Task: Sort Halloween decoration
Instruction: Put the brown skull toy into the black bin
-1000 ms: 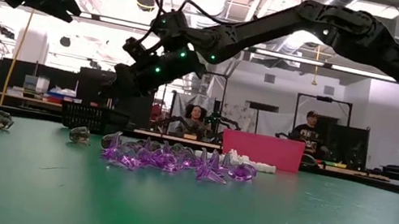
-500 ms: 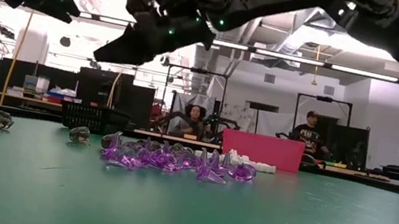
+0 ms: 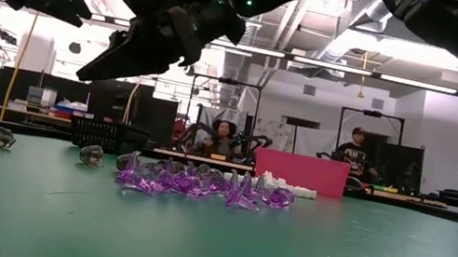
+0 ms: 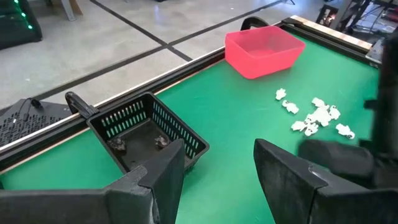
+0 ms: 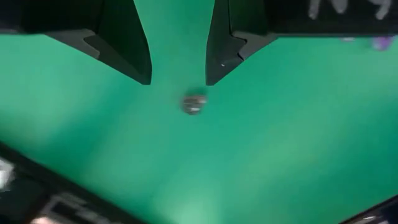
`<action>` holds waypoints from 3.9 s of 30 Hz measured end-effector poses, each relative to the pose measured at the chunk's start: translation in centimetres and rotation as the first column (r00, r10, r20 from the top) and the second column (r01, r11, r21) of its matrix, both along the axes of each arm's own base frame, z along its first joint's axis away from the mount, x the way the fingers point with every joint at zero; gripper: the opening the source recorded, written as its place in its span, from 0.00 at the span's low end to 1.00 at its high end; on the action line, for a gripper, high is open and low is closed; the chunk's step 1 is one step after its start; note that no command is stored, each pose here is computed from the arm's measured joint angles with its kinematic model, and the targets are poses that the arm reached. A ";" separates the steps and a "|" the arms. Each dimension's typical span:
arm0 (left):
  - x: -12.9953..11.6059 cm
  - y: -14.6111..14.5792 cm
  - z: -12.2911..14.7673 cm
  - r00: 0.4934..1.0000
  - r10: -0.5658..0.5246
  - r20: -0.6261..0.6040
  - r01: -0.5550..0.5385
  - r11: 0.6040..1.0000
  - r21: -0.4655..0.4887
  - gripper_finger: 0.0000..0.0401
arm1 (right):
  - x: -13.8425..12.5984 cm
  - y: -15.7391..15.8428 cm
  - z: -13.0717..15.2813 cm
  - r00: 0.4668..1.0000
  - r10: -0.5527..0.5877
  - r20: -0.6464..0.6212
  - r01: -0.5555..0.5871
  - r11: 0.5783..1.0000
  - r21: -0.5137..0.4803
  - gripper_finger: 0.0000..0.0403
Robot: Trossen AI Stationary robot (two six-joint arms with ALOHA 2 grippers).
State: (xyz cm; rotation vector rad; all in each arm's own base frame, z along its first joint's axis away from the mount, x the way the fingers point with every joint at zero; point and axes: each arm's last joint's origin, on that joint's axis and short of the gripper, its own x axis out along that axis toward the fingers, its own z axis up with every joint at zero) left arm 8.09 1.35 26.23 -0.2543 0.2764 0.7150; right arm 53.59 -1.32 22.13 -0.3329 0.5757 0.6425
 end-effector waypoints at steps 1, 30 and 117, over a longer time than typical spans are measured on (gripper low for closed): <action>0.0 0.0 0.0 1.000 -0.001 0.000 0.001 1.000 0.000 0.46 | -0.1 0.5 -0.1 1.000 0.013 -0.009 -0.013 1.000 -0.003 0.45; 0.0 0.0 0.0 1.000 -0.003 0.007 0.003 1.000 -0.018 0.46 | -1.1 2.1 -5.9 0.995 0.005 -0.103 -0.014 0.996 -0.087 0.45; -0.1 0.1 -0.1 0.999 0.040 0.003 -0.040 0.999 -0.002 0.46 | 0.0 -14.5 0.7 0.647 -0.707 0.284 0.724 0.687 0.060 0.32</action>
